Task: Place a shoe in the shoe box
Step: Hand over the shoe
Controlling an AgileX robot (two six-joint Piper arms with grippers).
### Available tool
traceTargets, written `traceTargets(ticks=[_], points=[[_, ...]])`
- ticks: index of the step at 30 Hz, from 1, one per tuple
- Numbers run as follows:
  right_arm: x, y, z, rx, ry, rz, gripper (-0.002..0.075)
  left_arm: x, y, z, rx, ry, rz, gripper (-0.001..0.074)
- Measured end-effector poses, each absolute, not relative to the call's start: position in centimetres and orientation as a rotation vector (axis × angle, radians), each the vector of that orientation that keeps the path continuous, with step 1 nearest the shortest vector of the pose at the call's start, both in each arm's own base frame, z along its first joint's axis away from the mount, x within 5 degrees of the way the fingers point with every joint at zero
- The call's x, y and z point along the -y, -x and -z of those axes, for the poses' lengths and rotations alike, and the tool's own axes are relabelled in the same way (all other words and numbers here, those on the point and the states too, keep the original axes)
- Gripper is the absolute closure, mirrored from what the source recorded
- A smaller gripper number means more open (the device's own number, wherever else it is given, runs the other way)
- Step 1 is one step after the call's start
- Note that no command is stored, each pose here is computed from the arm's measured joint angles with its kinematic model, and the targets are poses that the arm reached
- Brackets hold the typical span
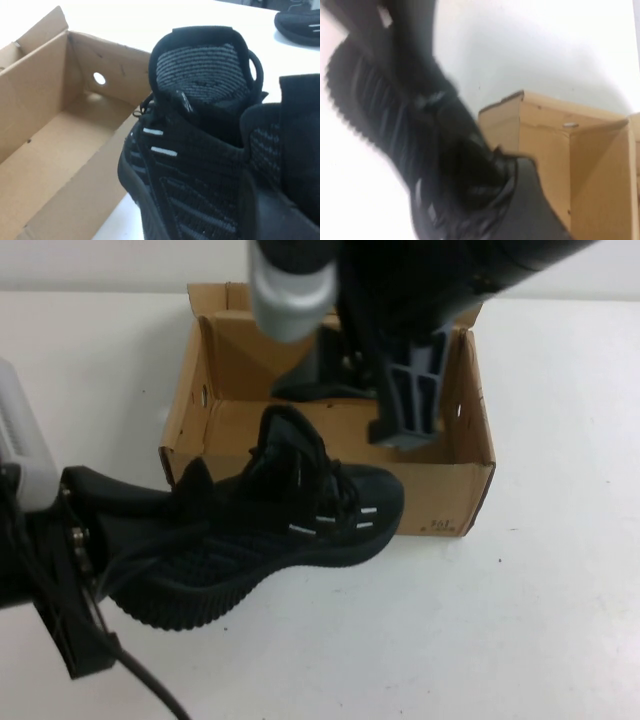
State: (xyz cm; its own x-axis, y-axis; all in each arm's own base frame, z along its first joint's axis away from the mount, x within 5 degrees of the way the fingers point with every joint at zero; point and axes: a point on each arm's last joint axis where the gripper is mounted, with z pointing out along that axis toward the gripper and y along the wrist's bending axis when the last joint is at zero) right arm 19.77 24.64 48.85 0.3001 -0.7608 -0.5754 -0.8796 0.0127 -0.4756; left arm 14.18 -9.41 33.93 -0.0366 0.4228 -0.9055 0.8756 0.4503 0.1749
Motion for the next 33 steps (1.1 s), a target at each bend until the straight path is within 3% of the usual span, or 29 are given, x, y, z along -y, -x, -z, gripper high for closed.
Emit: traceTargets(ticks=[7,11,20,26,29,33], points=[[-21.7,-21.0,-47.2,-1.58,1.764,-0.124,0.0347,8.8,-15.7,-34.8,-1.695,-1.17,0.583,0.0681],[-20.8,-22.2,-45.8,-1.699,1.713,-0.184,0.0347,7.8,-16.5,-34.4,-1.763,-1.192,0.665,0.0681],[-23.0,-22.5,-43.6,-1.814,1.665,-0.503,0.0349,5.9,-17.6,-36.1,-1.795,-1.126,0.642,0.0684],[-24.0,-23.6,-42.0,-1.862,1.671,-0.538,0.0348,5.8,-17.6,-36.5,-1.796,-1.125,0.631,0.0685],[-24.1,-24.2,-41.4,-1.924,1.648,-0.509,0.0308,5.8,-17.6,-36.5,-1.813,-1.112,0.645,0.0685],[-24.2,-24.7,-40.7,-1.965,1.639,-0.477,0.0146,5.9,-17.5,-36.5,-1.823,-1.105,0.661,0.0685]])
